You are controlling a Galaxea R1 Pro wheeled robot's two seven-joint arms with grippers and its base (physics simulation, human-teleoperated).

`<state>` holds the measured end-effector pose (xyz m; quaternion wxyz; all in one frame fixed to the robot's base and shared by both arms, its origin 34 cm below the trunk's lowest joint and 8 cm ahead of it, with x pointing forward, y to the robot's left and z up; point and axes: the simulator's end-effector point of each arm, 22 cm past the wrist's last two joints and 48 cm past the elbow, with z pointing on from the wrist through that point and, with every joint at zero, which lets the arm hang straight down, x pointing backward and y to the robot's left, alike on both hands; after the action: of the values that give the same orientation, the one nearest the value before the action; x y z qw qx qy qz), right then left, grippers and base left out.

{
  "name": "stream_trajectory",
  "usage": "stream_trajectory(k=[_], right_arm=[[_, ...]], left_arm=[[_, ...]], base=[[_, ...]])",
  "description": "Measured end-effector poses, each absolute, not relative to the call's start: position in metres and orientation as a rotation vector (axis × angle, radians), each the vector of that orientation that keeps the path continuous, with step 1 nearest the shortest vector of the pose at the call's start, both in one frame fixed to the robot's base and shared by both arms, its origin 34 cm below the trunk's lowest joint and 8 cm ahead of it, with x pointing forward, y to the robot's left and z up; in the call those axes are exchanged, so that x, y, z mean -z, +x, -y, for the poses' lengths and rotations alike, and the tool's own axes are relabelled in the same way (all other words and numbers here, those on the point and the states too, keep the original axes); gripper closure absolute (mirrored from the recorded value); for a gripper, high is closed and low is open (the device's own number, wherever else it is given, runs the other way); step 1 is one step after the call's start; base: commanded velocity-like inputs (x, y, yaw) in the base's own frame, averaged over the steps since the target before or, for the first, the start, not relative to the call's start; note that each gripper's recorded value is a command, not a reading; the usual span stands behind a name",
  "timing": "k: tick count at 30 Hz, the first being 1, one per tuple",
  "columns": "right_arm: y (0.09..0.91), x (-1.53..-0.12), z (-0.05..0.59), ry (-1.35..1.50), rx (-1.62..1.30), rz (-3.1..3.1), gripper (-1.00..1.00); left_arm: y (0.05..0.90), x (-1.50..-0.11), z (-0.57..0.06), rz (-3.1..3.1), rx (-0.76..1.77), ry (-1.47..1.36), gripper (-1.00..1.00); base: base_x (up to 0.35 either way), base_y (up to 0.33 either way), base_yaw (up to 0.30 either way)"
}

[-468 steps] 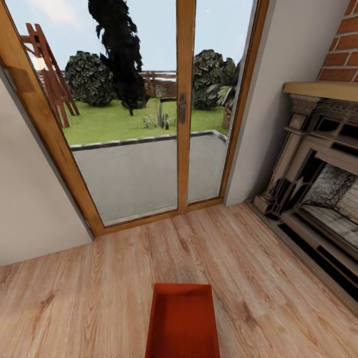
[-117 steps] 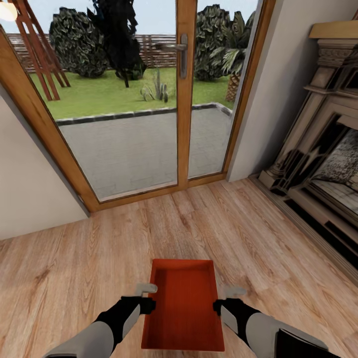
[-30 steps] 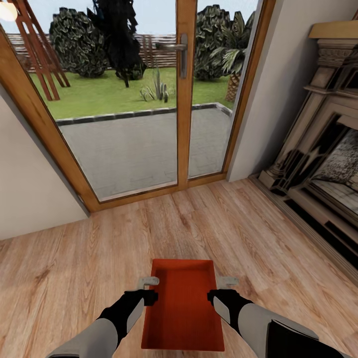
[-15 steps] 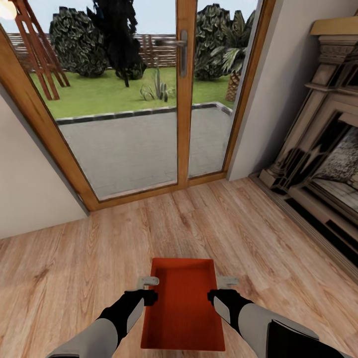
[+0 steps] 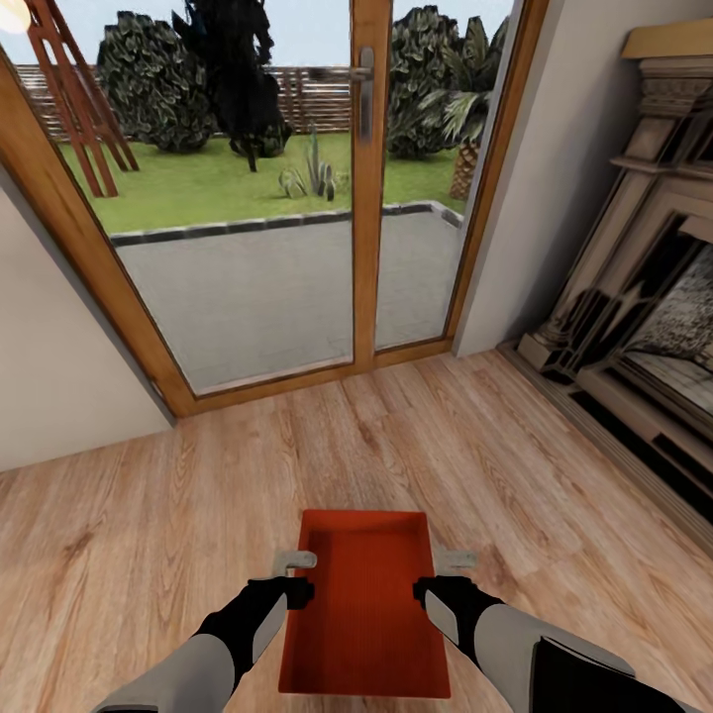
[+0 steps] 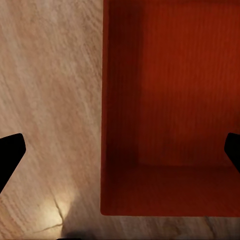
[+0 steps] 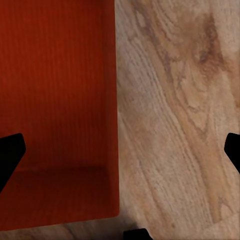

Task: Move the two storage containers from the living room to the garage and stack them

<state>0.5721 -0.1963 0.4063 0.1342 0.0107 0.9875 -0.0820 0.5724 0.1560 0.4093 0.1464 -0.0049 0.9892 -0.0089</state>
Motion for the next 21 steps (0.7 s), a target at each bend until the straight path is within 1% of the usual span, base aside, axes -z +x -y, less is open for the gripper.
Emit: stream_trajectory(k=[21], right_arm=[[0.567, -0.366, 0.197, 0.029, 0.240, -2.860, -1.00]], left_arm=[[0.567, -0.369, -0.156, -2.847, 0.023, -0.014, -1.00]], base=[[0.000, 0.000, 0.000]])
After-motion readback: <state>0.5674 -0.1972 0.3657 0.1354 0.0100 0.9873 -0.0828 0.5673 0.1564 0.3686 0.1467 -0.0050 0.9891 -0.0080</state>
